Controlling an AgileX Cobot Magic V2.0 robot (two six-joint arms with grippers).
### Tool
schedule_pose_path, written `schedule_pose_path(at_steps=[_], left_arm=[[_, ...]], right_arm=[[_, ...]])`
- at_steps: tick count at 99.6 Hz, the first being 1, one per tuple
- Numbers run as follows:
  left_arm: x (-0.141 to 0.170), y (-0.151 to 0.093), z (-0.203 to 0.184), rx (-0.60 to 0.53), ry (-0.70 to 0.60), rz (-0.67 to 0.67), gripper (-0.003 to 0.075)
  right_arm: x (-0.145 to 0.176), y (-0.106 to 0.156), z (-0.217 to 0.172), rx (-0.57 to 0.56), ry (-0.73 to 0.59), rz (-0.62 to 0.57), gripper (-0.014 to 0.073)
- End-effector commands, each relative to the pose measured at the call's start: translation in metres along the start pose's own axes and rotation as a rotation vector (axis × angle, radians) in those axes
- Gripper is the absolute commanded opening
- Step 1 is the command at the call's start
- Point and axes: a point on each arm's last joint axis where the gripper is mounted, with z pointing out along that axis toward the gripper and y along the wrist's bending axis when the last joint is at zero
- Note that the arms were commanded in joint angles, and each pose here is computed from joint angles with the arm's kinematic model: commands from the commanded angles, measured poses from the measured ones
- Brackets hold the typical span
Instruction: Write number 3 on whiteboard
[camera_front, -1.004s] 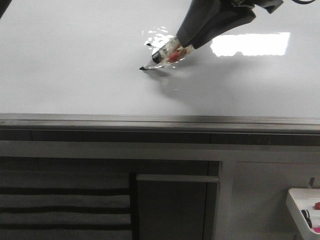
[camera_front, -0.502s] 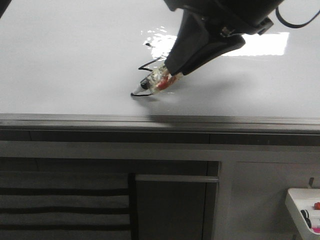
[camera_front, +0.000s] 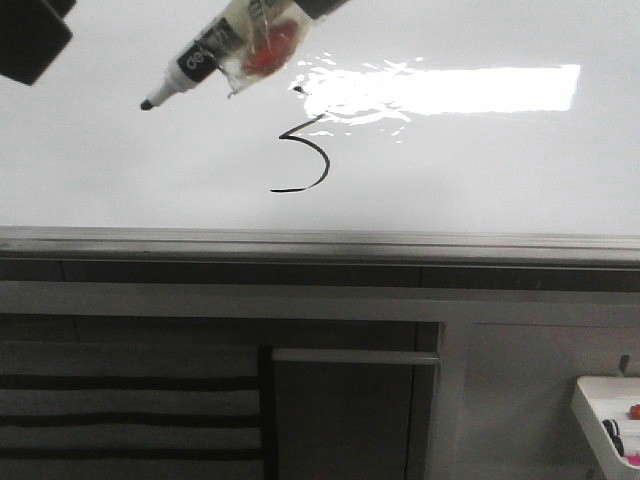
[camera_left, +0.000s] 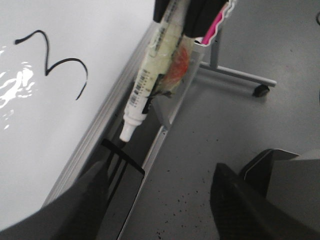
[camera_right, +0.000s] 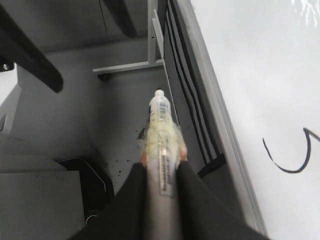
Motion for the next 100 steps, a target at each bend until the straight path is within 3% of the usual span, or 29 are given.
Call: schedule_pose_path(at_steps=[1,25,43,100], left_arm=[[-0.019,0.003,-0.004,0.017,-0.088,0.032,0.0407],[-0.032,0.014,0.009,0.053,-0.095,0.041,0.0407],[-0.037,0.014,0.020,0.129,-0.122,0.071,0.0407],[-0.032,0.019,0.030,0.127,-0.067,0.088,0.0404]], right_arm=[[-0.015,0.004,-0.018,0.042,-0.087,-0.069,-0.0071],[-0.015,0.004,-0.018,0.037,-0.089,-0.076,-0.0071],[-0.017,0.006,-0.018,0.031,-0.092,-0.150,-0.0071],[-0.018,0.009,-0.017,0.016,-0.095,-0.163,-0.0071]])
